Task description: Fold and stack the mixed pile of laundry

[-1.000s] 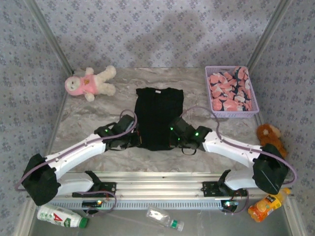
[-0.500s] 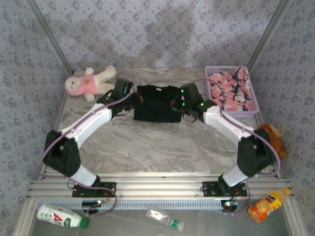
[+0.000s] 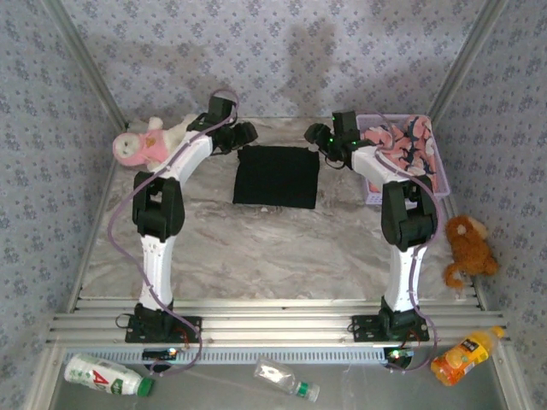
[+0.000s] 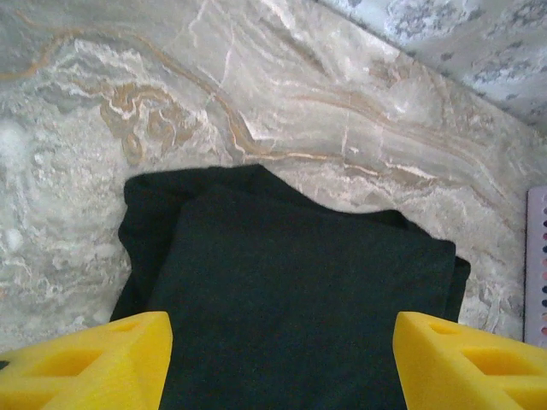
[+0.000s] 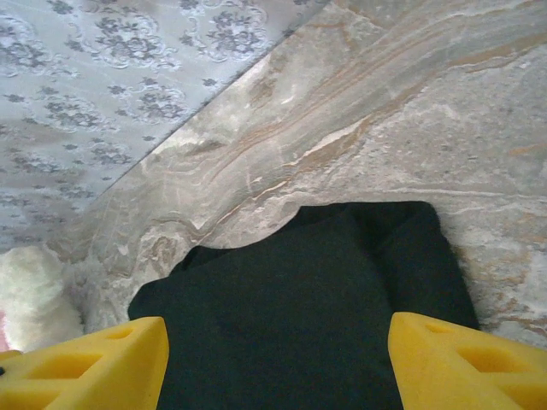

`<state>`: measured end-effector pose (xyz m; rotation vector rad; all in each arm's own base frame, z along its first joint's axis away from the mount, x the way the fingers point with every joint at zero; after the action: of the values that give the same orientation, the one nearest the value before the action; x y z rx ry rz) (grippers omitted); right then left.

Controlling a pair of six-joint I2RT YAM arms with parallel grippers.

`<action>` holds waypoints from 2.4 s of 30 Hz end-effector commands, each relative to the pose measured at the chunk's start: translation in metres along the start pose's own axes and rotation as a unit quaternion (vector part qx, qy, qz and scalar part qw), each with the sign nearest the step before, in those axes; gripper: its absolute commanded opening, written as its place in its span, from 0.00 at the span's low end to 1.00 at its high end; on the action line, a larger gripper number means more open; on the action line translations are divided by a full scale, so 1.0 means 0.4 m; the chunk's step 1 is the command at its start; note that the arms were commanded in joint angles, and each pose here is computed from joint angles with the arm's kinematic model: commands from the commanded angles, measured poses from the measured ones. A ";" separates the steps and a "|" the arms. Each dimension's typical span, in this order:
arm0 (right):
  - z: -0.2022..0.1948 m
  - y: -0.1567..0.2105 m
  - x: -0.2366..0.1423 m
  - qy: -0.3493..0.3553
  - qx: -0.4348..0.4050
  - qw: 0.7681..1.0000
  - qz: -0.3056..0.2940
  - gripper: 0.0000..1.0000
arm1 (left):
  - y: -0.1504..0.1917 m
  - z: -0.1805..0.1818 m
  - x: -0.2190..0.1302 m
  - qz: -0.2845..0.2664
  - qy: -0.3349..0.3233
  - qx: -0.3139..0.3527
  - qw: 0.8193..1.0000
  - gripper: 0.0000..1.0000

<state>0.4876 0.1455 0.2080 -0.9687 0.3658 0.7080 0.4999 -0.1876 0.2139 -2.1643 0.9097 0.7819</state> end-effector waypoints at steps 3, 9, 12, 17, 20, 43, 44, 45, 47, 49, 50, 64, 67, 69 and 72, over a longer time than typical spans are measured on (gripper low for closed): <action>0.026 0.034 -0.019 -0.022 -0.049 0.998 0.025 0.69 | 0.049 0.005 -0.047 0.027 0.031 0.004 0.999 0.67; -0.028 0.136 0.025 0.009 -0.077 0.993 0.090 0.58 | 0.144 0.042 -0.069 0.050 0.066 -0.005 0.997 0.66; -0.043 0.183 0.053 0.021 -0.077 0.990 0.117 0.46 | 0.197 0.061 -0.064 0.064 0.074 -0.015 0.995 0.66; -0.049 0.257 0.082 0.052 -0.116 0.979 0.160 0.33 | 0.261 0.116 -0.011 0.090 0.049 -0.031 0.994 0.66; -0.070 0.308 0.081 0.074 -0.117 0.973 0.184 0.30 | 0.281 0.162 0.013 0.093 0.022 -0.037 0.995 0.65; 0.168 0.635 -0.173 0.025 -0.189 0.948 0.256 0.30 | 0.162 0.155 0.056 0.089 -0.074 0.103 0.988 0.65; 0.181 0.622 -0.179 0.012 -0.194 0.949 0.249 0.30 | 0.151 0.143 0.043 0.083 -0.069 0.109 0.988 0.66; 0.197 0.606 -0.185 -0.003 -0.205 0.949 0.240 0.30 | 0.142 0.131 0.027 0.081 -0.063 0.114 0.988 0.65; 0.207 0.579 -0.194 -0.010 -0.213 0.947 0.240 0.29 | 0.136 0.110 -0.010 0.084 -0.049 0.117 0.988 0.65; 0.200 0.527 -0.183 -0.012 -0.215 0.950 0.225 0.26 | 0.159 0.098 -0.045 0.106 -0.025 0.105 0.989 0.59; 0.194 0.502 -0.176 -0.014 -0.207 0.954 0.219 0.24 | 0.177 0.098 -0.057 0.114 -0.016 0.098 0.989 0.56; 0.039 0.358 0.034 -0.030 -0.082 0.979 0.185 0.21 | 0.482 0.233 -0.069 0.191 -0.045 0.049 0.979 0.40; -0.028 0.387 0.053 0.002 -0.038 0.982 0.185 0.22 | 0.512 0.287 -0.067 0.206 -0.075 0.049 0.975 0.42; -0.053 0.390 0.055 0.009 -0.020 0.984 0.175 0.22 | 0.527 0.318 -0.064 0.214 -0.097 0.054 0.970 0.43; -0.077 0.411 0.041 0.011 -0.013 0.983 0.184 0.23 | 0.530 0.338 -0.070 0.215 -0.121 0.069 0.967 0.47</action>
<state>0.3951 0.2029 0.1005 -0.9799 0.4552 1.0640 0.3051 -0.2138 0.1068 -1.8585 1.3417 0.9317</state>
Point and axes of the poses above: each hand's point on the last joint's axis, 136 mm out from that joint toward the fingers, its own x axis out along the fingers, its own z axis along the line the jaws close on, y = z × x, the point moved 9 cm from there along -x, back along the fingers, and after that the axes turned 13 degrees about -x, right-handed, at the moved point
